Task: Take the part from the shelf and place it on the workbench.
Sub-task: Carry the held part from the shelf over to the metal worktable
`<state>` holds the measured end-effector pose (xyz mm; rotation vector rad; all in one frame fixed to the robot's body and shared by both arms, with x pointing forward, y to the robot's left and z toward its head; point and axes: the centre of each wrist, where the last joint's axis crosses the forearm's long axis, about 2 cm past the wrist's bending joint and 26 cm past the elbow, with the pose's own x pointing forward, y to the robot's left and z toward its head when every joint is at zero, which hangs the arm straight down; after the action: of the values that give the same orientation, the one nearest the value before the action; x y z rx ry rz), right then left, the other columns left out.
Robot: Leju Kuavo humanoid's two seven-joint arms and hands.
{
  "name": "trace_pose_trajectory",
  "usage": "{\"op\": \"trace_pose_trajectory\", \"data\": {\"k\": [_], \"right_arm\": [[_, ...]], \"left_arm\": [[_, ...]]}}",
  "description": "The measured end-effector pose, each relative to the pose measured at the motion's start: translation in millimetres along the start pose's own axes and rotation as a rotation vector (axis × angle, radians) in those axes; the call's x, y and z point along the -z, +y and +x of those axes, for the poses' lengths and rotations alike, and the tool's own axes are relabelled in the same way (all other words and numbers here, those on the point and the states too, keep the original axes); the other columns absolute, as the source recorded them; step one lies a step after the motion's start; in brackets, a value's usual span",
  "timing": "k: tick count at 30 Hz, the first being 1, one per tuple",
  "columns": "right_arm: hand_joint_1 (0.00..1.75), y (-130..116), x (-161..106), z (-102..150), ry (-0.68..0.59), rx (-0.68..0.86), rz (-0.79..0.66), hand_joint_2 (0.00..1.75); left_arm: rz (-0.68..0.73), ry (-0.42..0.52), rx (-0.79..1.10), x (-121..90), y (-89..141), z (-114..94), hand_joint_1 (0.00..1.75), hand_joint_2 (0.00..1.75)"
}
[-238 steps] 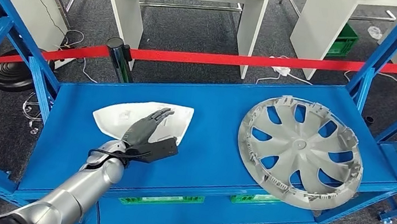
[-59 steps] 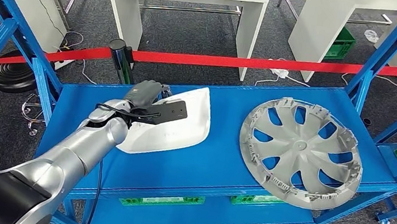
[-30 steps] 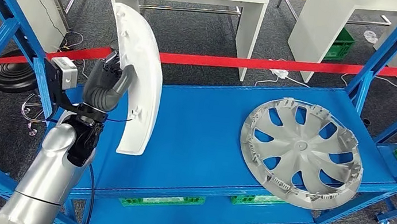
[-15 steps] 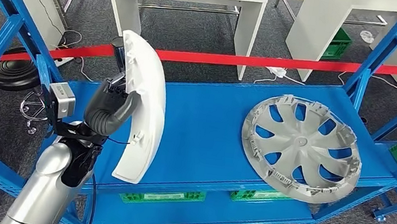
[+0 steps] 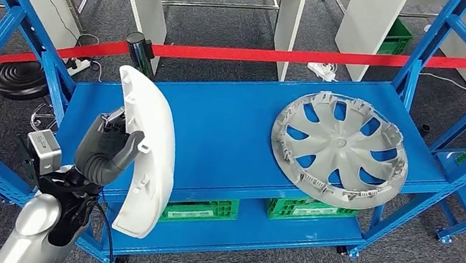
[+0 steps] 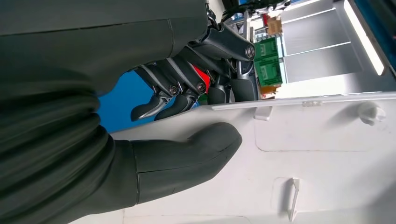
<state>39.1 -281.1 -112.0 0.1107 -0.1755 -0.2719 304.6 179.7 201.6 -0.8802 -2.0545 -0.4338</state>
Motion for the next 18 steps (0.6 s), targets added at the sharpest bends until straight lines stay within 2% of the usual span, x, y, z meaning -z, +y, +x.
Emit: {"op": "trace_pose_trajectory", "data": {"k": [10, 18], "right_arm": [[0.00, -1, 0, 0, -0.001, -0.020, 0.001, 0.00], [0.00, -8, 0, 8, -0.017, -0.024, -0.010, 0.00]], "left_arm": [[0.024, -0.038, 0.031, -14, -1, 10, 1.75, 1.75], [0.041, -0.024, 0.023, -20, -2, 10, 1.75, 1.75]]}}
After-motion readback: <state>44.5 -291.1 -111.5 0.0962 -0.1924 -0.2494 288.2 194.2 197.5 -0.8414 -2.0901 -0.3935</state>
